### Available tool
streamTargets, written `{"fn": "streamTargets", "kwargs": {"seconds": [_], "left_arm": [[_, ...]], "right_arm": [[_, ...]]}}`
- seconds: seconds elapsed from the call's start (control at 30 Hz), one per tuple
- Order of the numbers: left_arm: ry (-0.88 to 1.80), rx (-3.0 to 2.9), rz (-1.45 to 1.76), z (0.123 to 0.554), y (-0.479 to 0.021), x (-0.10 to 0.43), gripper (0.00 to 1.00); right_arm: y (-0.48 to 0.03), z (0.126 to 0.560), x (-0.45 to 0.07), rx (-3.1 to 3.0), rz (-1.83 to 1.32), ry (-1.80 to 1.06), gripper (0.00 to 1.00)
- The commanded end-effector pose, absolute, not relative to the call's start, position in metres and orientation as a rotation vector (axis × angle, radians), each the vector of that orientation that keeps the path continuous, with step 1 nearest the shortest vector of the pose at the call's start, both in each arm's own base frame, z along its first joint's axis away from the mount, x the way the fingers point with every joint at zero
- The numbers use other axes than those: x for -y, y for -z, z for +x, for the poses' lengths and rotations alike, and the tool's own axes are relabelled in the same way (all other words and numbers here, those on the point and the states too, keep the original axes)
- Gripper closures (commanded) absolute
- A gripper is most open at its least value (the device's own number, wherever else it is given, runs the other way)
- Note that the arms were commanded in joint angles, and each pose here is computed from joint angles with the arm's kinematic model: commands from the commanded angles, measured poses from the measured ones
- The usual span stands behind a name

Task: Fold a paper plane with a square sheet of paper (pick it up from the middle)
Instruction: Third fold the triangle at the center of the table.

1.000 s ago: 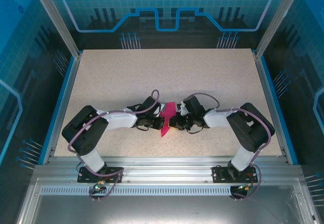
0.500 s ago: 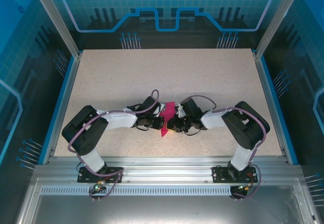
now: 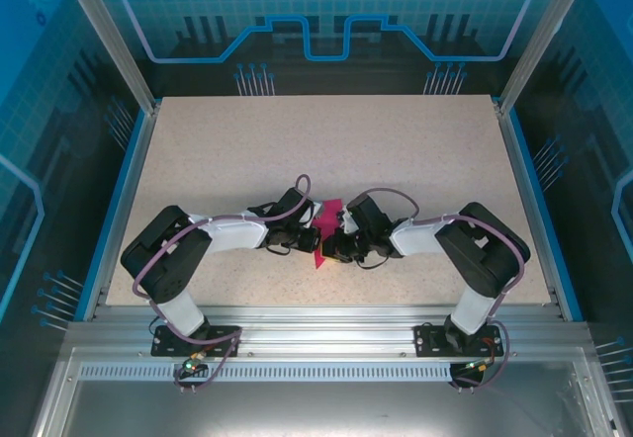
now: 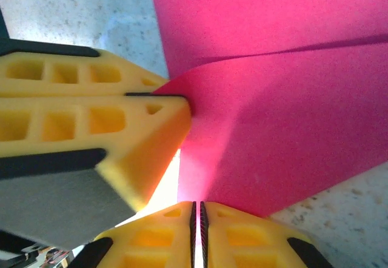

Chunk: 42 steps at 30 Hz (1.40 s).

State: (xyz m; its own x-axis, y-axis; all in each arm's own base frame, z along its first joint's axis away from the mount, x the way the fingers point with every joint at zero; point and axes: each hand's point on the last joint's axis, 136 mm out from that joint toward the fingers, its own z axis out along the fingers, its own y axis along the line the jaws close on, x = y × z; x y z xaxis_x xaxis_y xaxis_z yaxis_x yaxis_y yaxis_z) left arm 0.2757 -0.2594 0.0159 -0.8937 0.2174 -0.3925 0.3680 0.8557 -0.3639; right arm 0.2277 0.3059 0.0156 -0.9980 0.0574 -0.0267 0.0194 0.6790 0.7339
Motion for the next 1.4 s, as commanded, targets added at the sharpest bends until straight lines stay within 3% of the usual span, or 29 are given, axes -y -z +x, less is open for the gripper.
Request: {"fn": "streamTargets", "kwargs": {"seconds": [0.0,0.47,0.87,1.37], "left_arm": [[0.623,-2.720,0.472,0.274,-0.011,0.258,0.92],[0.625,-2.713,0.475,0.275,-0.013,0.258,0.92],[0.629,-2.713,0.477,0.275,-0.014,0.259,0.92],[0.632,-2.711,0.479,0.276,-0.016,0.260,0.92]], "right_arm": [[0.002,0.222,-0.305,-2.888,0.096,-1.190,0.87],[-0.026,0.220,-0.315,-2.823,0.063,-1.253,0.86],[0.003,0.212,-0.315,-2.904,0.102,-1.197,0.87],[-0.026,0.206,-0.332,-2.841,0.023,-1.284,0.86]]}}
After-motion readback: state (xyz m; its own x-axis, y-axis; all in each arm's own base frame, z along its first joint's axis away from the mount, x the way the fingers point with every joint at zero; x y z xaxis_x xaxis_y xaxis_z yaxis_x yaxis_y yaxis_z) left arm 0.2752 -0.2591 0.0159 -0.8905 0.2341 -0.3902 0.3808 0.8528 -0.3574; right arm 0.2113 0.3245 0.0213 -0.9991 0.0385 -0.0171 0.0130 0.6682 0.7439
